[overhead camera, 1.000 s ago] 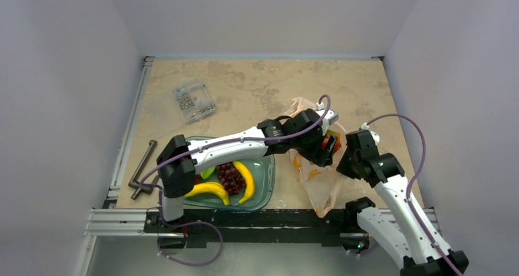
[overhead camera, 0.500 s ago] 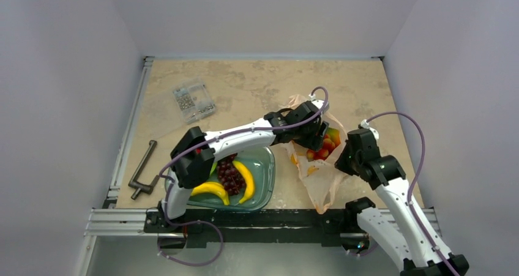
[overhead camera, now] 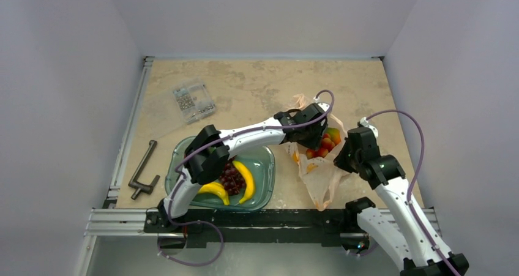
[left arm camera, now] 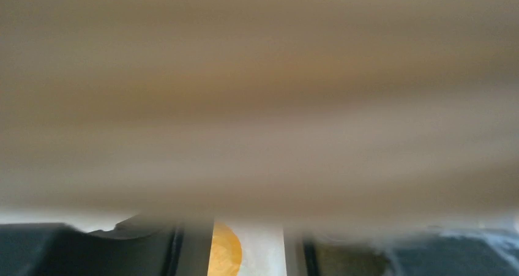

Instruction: Take the fake fruits out of the plastic bag

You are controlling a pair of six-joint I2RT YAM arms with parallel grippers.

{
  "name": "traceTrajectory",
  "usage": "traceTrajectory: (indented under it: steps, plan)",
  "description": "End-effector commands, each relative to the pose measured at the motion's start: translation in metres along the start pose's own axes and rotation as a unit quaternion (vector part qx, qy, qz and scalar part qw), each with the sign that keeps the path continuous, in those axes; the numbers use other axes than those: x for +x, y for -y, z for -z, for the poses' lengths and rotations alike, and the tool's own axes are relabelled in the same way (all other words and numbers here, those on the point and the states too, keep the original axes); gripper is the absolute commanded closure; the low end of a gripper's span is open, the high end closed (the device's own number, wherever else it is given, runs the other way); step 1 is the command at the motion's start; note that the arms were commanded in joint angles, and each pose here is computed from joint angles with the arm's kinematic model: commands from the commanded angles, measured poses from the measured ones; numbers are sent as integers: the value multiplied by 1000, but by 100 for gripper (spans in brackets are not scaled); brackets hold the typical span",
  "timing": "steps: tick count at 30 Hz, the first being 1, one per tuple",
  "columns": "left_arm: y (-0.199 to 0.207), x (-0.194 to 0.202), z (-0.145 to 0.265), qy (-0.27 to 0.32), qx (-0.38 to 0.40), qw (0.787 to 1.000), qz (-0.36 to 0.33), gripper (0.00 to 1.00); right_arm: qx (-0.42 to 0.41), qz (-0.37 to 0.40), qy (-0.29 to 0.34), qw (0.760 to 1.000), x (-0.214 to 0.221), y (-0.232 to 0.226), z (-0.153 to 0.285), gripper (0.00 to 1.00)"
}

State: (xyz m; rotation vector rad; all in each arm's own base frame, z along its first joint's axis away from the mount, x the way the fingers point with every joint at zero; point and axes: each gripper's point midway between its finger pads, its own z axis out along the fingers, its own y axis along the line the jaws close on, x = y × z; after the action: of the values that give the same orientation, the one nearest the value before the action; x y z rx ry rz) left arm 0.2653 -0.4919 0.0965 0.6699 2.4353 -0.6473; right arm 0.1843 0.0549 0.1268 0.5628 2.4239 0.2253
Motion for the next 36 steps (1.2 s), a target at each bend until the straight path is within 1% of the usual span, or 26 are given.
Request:
traceTrajectory:
  steps: [1,2,7,14,18,22,25,26,27,28,29,30,31,34,36]
  plan:
    - [-1,-3,-5,-4,-6,1000,-1,73,-14,1,15,1000,-8,-7,0,100]
    - [-1,-3,-5,-6,-6,1000,-2,79,-13,0,17,1000,-8,-7,0,100]
    - [4,-9,8,-3,1,1000,-9,100,-16,-4,27,1000,-11,-7,2,100]
    - [27,-39,52,27,42,999,-15,100,-17,-5,26,1000,-10,-7,1,100]
    - [32,-50,75,45,50,998,-18,100,-20,-7,31,999,-11,-7,3,100]
    - [30,-47,79,46,52,997,-19,100,-25,-5,25,999,-9,-8,4,100]
    - [27,-36,73,35,52,998,-11,100,-22,-4,2,1000,2,-5,3,100]
    - [27,-33,72,34,54,998,-8,95,-22,-4,-7,1000,7,-4,2,100]
    - [26,-31,70,33,55,998,-6,82,-21,-4,-23,1000,15,-3,-2,100]
    - [27,-29,67,31,57,998,-4,68,-18,-6,-42,999,24,-2,-6,100]
    - [27,-26,63,26,60,998,-4,56,-12,-7,-65,998,34,1,-11,99]
    - [27,-23,58,17,59,998,-4,49,-4,-6,-83,997,40,2,-14,96]
    - [28,-20,53,8,61,998,-4,46,10,-5,-89,996,41,5,-14,95]
    - [27,-10,35,-10,58,998,-10,42,50,12,-81,995,32,15,-19,96]
    - [25,-6,27,-15,52,998,-12,40,46,16,-96,994,39,13,-28,100]
